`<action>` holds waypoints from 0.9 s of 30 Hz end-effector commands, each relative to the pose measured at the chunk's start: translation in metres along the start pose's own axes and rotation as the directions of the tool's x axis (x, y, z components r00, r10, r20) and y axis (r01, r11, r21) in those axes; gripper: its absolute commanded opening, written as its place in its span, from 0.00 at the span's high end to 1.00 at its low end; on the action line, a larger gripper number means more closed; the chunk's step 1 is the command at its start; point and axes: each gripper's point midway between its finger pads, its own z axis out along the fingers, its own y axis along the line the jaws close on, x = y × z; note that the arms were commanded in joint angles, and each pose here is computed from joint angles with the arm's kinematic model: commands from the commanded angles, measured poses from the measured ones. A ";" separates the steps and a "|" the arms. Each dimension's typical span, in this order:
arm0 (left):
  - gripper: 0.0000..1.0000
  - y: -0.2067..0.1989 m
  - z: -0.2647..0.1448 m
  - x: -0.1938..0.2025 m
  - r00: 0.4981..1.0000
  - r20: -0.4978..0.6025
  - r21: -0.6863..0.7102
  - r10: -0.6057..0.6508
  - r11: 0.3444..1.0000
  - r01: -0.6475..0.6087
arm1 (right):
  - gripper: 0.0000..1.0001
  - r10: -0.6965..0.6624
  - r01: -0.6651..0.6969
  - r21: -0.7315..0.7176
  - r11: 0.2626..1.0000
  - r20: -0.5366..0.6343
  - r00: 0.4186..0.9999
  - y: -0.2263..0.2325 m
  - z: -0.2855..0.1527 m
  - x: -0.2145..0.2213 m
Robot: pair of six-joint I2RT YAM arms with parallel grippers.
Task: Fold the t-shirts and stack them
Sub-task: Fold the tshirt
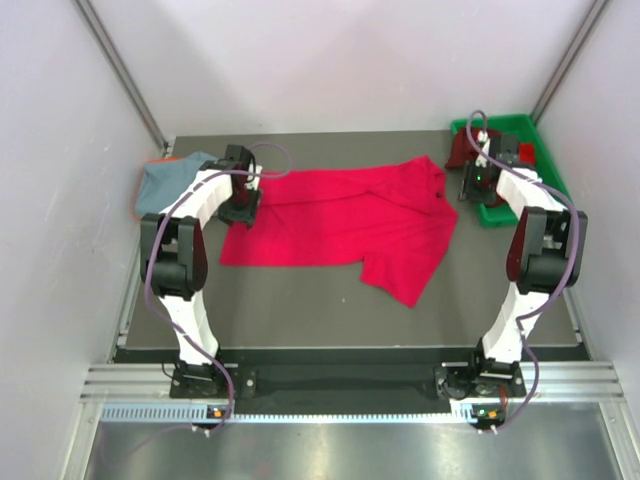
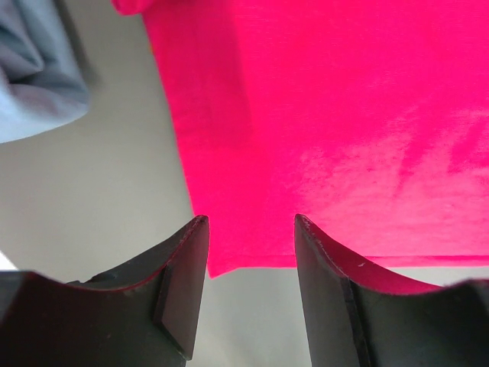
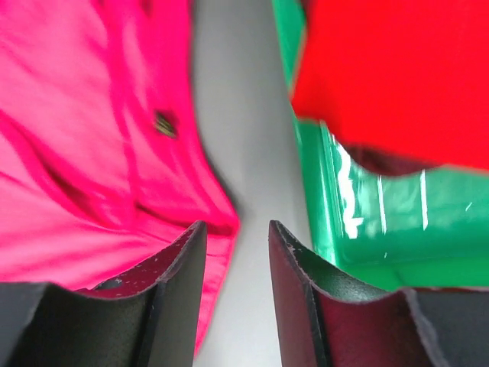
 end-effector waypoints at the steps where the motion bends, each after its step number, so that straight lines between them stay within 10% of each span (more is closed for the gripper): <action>1: 0.46 -0.011 0.001 -0.004 1.000 0.004 0.052 -0.024 0.998 0.024 | 0.62 -0.087 0.097 -0.054 0.994 0.164 0.983 0.029 -0.037 -0.057; 14: 0.48 -0.028 0.011 0.020 0.998 -0.064 0.120 -0.013 0.993 0.021 | 0.63 -0.162 0.231 -0.433 0.871 0.191 0.968 0.182 0.008 -0.080; 27: 0.47 -0.030 0.016 0.036 0.996 -0.094 0.117 -0.008 0.993 0.019 | 0.62 -0.159 0.198 -0.504 0.841 0.121 0.980 0.224 0.049 -0.052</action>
